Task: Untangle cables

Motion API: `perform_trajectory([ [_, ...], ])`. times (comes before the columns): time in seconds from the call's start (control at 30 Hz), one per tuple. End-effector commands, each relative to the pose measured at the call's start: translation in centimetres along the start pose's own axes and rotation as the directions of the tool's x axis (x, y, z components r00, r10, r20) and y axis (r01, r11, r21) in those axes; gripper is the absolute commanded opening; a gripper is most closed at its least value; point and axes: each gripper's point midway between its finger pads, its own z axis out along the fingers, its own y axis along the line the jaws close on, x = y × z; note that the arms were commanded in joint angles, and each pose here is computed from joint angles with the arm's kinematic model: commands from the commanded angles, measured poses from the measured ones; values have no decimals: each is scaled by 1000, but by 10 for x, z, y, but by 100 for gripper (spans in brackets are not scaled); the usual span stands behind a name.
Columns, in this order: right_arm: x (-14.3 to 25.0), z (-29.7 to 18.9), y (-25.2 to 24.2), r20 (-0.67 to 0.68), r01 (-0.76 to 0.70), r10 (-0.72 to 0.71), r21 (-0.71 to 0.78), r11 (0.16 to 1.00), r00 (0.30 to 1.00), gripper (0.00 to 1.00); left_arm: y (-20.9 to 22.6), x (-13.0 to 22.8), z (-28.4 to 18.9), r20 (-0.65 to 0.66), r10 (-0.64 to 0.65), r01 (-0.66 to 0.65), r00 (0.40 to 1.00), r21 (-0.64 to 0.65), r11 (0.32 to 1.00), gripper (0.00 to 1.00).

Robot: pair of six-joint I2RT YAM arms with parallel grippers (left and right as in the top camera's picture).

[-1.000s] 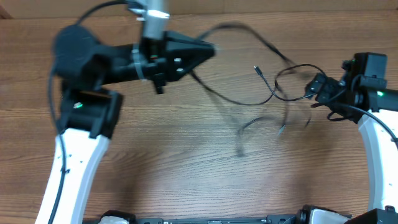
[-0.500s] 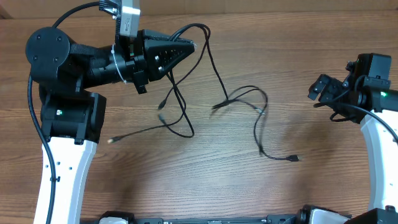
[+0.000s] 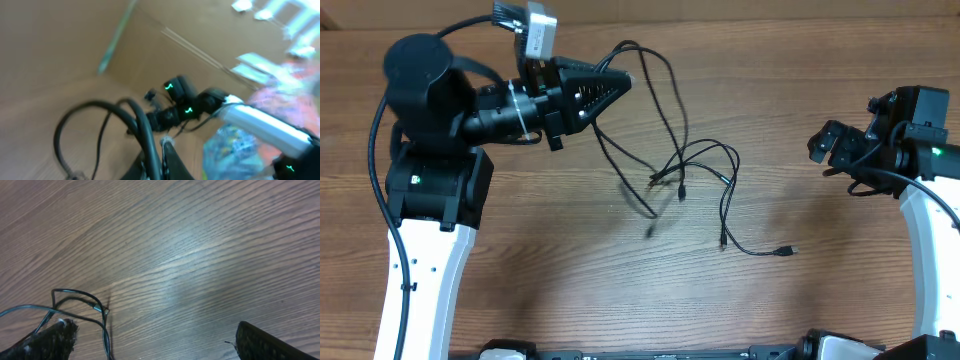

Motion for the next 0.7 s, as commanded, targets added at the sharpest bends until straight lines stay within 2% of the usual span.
perform_trajectory([
  [0.0, -3, -1, 4, 7, 17, -16, -16, 1000, 1000, 100, 50, 9, -5, 0, 23, -22, 1000, -241, 970, 13],
  [0.03, -3, -1, 4, 7, 16, -16, -17, 1000, 1000, 100, 63, 17, -8, -10, -23, 19, 1000, -303, 953, 29],
  [0.17, -3, -1, 4, 7, 16, -16, -16, 1000, 1000, 100, 96, 46, -16, -62, -133, 91, 989, -447, 890, 37],
  [0.2, -3, -1, 4, 7, 16, -16, -18, 1000, 1000, 100, 108, 57, -21, -73, -178, 118, 981, -501, 857, 64],
  [0.23, -3, -1, 5, 6, 16, -16, -21, 1000, 1000, 100, 114, 62, -23, -77, -201, 131, 976, -529, 839, 77],
  [0.33, -2, -1, 12, 0, 18, -18, -61, 998, 1000, 100, 133, 83, -32, -101, -280, 163, 955, -611, 775, 83],
  [0.43, -1, -1, 16, -3, 39, -39, -88, 995, 999, 100, 146, 97, -39, -110, -330, 176, 938, -670, 721, 98],
  [0.67, 11, -7, 56, -18, 151, -163, -288, 946, 986, 100, 167, 120, -54, -122, -406, 173, 906, -767, 617, 100],
])
